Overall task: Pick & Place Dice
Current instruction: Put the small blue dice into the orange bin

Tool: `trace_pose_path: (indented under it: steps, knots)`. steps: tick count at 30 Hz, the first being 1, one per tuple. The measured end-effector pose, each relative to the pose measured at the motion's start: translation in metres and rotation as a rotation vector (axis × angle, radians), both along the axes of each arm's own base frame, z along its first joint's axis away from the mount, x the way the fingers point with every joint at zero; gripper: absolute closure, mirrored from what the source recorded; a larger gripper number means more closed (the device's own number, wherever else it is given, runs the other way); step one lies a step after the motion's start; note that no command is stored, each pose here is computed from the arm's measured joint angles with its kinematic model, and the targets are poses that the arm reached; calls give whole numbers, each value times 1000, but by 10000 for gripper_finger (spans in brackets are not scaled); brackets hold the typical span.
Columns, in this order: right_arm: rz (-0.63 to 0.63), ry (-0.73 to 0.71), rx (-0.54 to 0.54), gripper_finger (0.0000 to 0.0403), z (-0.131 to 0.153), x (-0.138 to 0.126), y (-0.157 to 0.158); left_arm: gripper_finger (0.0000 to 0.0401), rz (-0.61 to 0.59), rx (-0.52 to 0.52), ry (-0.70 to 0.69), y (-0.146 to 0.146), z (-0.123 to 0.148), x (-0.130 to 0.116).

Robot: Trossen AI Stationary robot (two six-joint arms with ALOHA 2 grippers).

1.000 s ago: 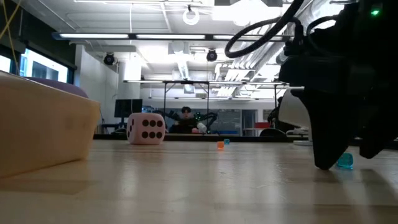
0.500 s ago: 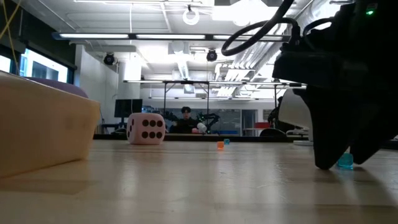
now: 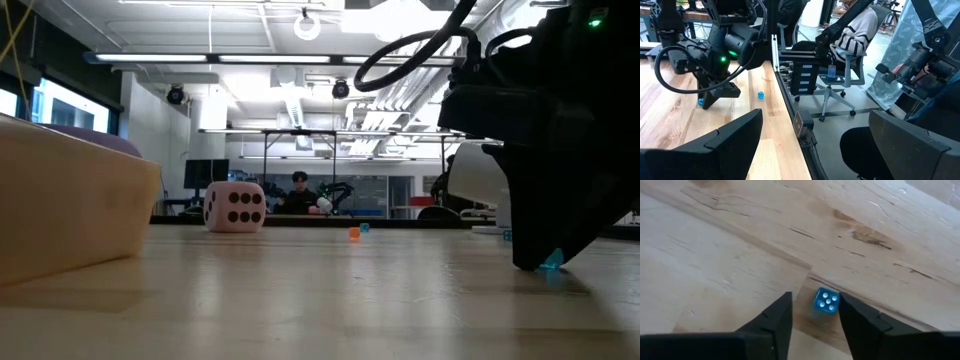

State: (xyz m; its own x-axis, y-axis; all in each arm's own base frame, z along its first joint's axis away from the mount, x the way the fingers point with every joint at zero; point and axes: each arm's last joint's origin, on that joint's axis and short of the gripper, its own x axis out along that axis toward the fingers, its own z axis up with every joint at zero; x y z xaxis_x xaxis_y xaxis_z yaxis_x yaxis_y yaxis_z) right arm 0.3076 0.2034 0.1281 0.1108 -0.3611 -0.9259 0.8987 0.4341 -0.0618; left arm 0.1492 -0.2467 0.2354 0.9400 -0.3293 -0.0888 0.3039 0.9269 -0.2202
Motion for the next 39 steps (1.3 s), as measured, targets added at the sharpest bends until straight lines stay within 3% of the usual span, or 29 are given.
trace_pose_path:
  steps: [19,25,34,36,39]
  knots:
    - [129,-34,8,370,7,2,4,47,0,1,1,0,0,0]
    - [276,-302,-12,360,33,13,21,47,0,7,3,0,-1,0]
    - [688,-722,-12,367,74,54,40,47,1,9,3,0,-1,0]
    - [783,-781,-12,367,81,64,36,47,1,6,1,0,0,0]
    - [820,-801,-27,369,85,75,24,47,1,6,1,0,0,0]
